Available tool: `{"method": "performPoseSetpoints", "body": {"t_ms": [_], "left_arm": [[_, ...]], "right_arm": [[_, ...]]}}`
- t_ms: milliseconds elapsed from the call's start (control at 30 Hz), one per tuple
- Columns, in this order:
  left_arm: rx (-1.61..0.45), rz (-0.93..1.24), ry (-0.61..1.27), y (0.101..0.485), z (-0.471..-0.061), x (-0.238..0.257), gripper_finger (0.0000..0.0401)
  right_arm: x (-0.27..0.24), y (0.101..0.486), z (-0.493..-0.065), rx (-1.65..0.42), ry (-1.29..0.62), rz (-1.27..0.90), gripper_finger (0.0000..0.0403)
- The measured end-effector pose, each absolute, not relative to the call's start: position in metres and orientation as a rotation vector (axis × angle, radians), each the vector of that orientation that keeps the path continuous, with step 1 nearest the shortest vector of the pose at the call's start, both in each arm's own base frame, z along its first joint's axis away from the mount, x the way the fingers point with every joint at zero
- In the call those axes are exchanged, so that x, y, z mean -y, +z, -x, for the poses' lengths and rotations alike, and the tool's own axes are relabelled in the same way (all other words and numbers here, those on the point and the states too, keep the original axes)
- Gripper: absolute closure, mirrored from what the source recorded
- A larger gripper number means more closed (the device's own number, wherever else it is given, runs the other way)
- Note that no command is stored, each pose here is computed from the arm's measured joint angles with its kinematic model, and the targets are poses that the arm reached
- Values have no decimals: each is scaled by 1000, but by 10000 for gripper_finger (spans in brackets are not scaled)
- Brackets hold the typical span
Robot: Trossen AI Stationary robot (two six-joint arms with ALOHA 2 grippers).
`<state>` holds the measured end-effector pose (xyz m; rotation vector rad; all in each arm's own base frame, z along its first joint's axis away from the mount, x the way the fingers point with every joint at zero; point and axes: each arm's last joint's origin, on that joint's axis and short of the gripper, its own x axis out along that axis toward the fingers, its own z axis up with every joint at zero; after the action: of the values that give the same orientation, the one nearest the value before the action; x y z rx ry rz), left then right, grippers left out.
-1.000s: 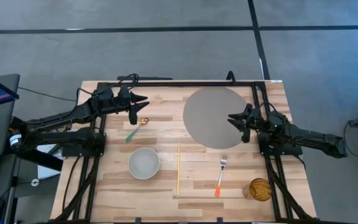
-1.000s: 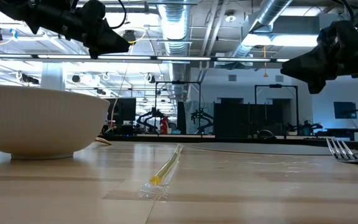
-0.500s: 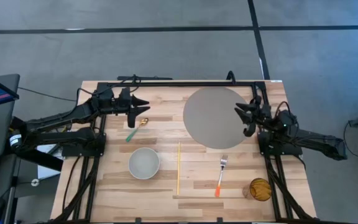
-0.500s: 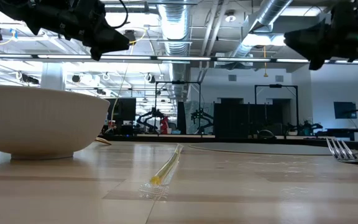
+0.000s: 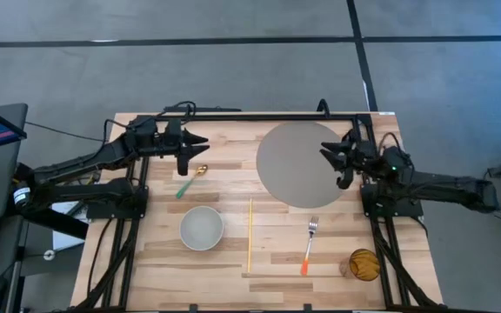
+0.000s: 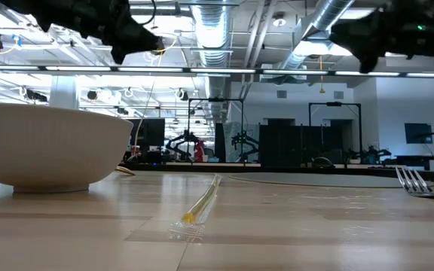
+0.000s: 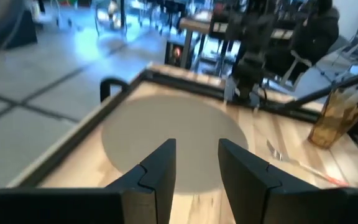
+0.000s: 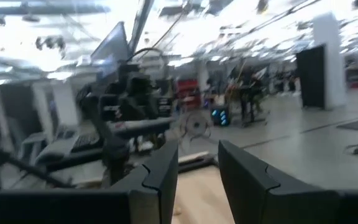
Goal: Pick & Place Utensil
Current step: Put the gray bowl on the gray mat
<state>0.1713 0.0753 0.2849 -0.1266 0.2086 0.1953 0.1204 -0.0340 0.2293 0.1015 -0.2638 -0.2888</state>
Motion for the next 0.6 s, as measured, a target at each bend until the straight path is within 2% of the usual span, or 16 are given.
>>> {"method": "performPoseSetpoints", "body": {"t_ms": [233, 467, 600], "left_arm": [[-372, 201, 175, 269, -168, -73, 280], [-508, 306, -68, 256, -163, -60, 280], [-563, 331, -133, 250, -167, -53, 280]], "right_arm": [[35, 259, -163, 144, -217, -36, 294], [40, 265, -202, 37, -217, 46, 294], [44, 260, -217, -13, -223, 43, 294]]}}
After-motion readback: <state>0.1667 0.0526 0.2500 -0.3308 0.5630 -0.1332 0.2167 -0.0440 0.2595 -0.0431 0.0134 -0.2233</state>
